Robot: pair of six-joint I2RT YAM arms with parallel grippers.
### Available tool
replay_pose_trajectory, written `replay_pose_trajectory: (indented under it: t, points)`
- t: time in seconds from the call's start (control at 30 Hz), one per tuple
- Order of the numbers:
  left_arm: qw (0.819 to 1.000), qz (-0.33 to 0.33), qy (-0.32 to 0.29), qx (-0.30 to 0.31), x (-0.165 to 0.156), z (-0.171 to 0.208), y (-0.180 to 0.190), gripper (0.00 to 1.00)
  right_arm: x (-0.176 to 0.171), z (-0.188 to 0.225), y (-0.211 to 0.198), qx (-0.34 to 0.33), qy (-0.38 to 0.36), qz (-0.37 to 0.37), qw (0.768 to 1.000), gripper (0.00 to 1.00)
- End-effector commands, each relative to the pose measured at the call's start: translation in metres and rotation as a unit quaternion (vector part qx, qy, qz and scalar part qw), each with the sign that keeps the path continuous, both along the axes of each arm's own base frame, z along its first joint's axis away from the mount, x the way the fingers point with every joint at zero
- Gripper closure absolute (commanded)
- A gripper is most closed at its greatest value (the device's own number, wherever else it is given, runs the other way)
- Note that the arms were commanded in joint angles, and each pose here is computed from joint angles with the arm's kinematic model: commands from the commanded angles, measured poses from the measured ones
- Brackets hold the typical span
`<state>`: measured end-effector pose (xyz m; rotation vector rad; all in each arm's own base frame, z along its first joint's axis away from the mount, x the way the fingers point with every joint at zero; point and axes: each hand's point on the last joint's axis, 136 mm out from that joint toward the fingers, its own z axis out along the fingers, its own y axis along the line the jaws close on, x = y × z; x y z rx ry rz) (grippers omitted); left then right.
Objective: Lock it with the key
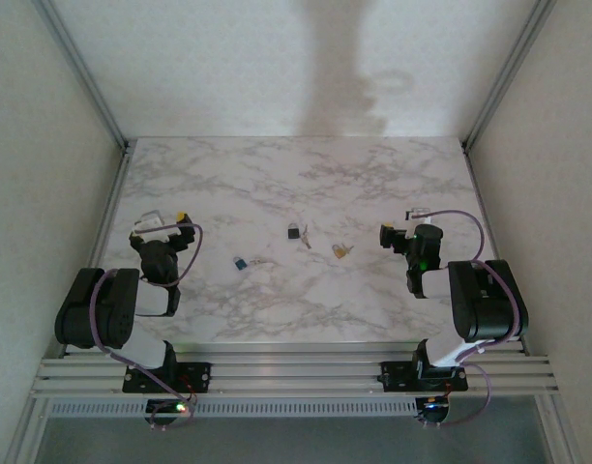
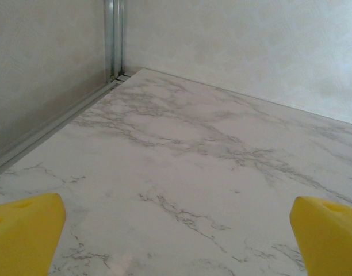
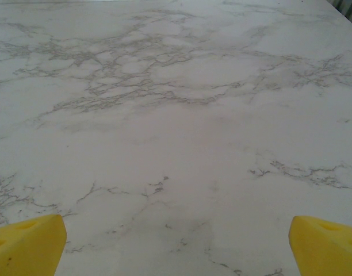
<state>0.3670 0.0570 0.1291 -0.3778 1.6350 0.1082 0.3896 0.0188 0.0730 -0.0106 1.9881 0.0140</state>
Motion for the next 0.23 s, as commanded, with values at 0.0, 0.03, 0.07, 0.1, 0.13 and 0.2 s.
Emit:
replay_pose_trajectory:
  t: [0.0, 0.03, 0.07, 0.1, 0.13, 0.2]
  points:
    - [1.0, -0.006, -0.01, 0.002, -0.0005, 0.0035, -0.0013, 0.01, 0.0052, 0.0119, 0.0006, 0.007, -0.016, 0.0, 1.0, 0.01]
    - [1.0, -0.007, -0.009, 0.002, 0.0002, 0.0034, -0.0017, 0.01, 0.0052, 0.0122, 0.0007, 0.007, -0.017, 0.001, 1.0, 0.01]
    - [1.0, -0.007, -0.009, 0.002, -0.0001, 0.003, -0.0018, 0.0, 0.0052, 0.0121, 0.0007, 0.007, -0.016, 0.001, 1.0, 0.01]
    - [1.0, -0.007, -0.009, 0.002, -0.0001, 0.0032, -0.0014, 0.0, 0.0051, 0.012, 0.0008, 0.007, -0.016, 0.001, 1.0, 0.01]
    - [1.0, -0.007, -0.01, 0.002, 0.0, 0.0037, -0.0014, 0.0, 0.0054, 0.0123, 0.0008, 0.007, -0.017, 0.001, 1.0, 0.01]
    - [1.0, -0.009, -0.011, 0.004, 0.0001, 0.0044, -0.0029, 0.01, 0.0052, 0.0125, 0.0009, 0.007, -0.017, 0.001, 1.0, 0.01]
